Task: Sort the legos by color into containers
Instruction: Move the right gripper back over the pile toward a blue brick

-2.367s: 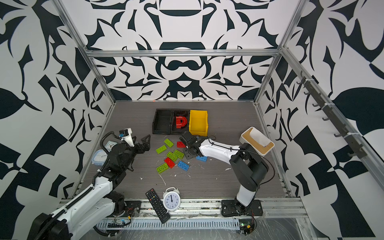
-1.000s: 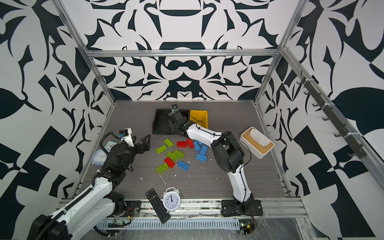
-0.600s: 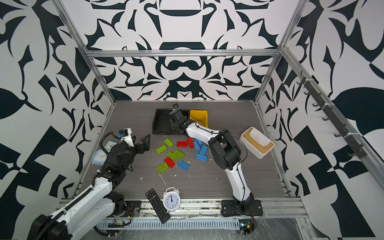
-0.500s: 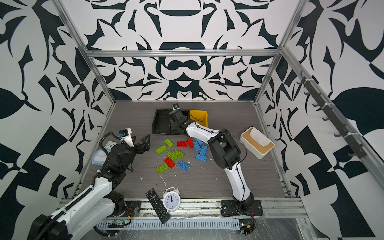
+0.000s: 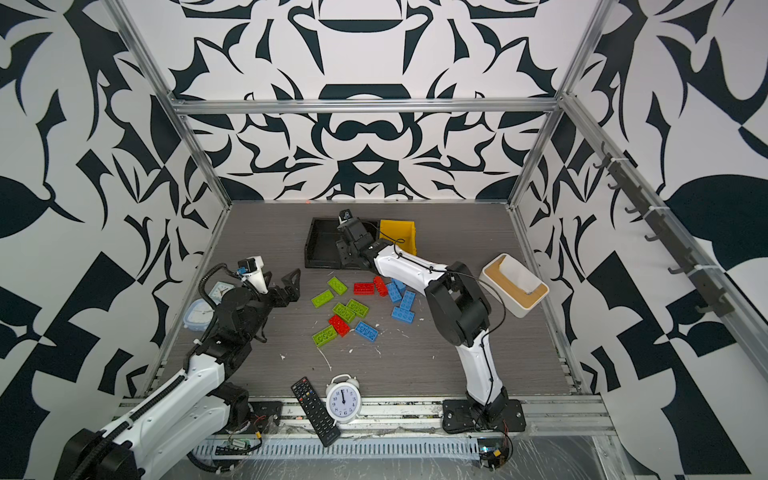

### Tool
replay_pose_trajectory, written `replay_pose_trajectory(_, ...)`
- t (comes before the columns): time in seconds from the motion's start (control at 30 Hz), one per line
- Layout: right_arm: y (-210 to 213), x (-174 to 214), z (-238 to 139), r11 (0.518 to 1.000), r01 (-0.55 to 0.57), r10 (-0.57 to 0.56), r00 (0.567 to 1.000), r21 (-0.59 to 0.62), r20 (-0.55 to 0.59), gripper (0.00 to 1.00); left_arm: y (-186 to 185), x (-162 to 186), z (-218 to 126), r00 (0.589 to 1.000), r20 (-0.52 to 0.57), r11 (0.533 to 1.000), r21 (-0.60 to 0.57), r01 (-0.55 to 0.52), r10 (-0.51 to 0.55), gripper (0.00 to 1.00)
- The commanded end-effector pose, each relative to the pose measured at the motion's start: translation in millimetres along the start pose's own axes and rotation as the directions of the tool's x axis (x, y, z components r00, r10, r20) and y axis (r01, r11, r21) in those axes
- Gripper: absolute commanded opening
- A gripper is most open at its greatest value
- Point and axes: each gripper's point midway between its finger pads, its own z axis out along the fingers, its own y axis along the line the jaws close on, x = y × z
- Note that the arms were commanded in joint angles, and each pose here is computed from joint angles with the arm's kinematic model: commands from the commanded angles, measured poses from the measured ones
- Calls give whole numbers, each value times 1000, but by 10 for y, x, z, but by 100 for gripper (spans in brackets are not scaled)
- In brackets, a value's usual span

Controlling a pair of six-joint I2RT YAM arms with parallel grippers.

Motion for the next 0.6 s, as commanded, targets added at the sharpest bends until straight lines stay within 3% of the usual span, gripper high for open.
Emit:
replay_pose_trajectory(0.0,390,8,-560,983,125,-128,992,-137,-11,58,34,-36,-19,1000,11,1000,-19,-7,7,100)
replay_pose_trajectory(0.07,464,193,-760,969,175,-186,982,-173,-44,59,26,-39,-22,1000,13,1000,-14,-6,6,100)
replay_pose_trajectory(0.4,445,1081,-1396,932,209,-285,927,-297,-244,61,28,-32,-23,1000,12,1000,-14,-6,7,100)
replay_pose_trajectory(0.57,458,1495,-1537,912,269,-373,859,-311,-352,59,29,-28,-9,1000,5,1000,-17,-11,11,100)
